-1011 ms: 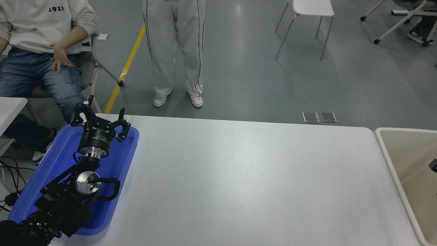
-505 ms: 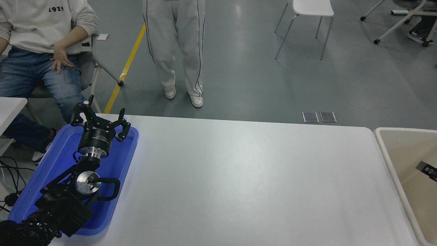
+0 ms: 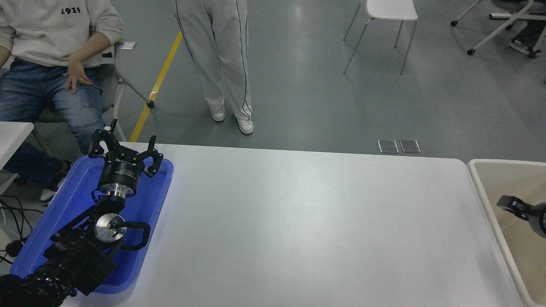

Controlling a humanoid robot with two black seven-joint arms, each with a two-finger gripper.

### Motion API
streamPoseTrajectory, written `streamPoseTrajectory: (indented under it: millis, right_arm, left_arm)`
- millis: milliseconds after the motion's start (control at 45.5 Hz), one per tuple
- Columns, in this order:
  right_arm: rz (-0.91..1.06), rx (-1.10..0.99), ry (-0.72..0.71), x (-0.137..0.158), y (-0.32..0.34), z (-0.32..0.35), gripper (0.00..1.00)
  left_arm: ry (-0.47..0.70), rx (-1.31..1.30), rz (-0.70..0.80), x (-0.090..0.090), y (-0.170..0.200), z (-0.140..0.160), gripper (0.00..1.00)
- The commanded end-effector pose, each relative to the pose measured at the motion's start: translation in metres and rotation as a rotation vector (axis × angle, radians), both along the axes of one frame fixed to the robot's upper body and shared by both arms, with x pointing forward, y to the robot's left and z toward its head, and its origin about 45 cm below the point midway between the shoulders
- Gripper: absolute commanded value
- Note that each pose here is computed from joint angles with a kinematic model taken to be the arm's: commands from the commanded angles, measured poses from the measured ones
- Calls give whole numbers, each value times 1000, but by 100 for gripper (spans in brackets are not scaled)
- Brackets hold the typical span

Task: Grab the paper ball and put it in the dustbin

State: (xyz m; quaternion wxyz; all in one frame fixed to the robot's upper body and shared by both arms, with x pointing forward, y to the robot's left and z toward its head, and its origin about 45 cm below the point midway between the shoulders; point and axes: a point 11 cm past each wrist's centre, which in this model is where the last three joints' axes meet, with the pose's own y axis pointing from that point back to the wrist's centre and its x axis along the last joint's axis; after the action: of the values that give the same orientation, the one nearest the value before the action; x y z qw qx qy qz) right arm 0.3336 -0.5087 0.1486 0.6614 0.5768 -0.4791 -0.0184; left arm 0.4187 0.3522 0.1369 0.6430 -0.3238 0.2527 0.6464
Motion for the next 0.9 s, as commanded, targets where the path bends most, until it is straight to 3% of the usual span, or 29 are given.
streamPoseTrajectory:
  millis: [0,374,593,637,879]
  right_arm:
    - [-135,244,-190,40,36,22,100]
    - [-366,670,-350,43,75,-3,100]
    - [-525,943,-550,76,99,7,100]
    - [-539,995,-665,85,104,7,100]
    - [-536,1096,-943,98,125,4,100]
  left_arm:
    - [0,0,0,0,0,0,100]
    - [0,1,2,-1,1,0,100]
    - [0,1,2,-1,1,0,100]
    - [0,1,2,-1,1,0,100]
    - [0,1,2,-1,1,0,100]
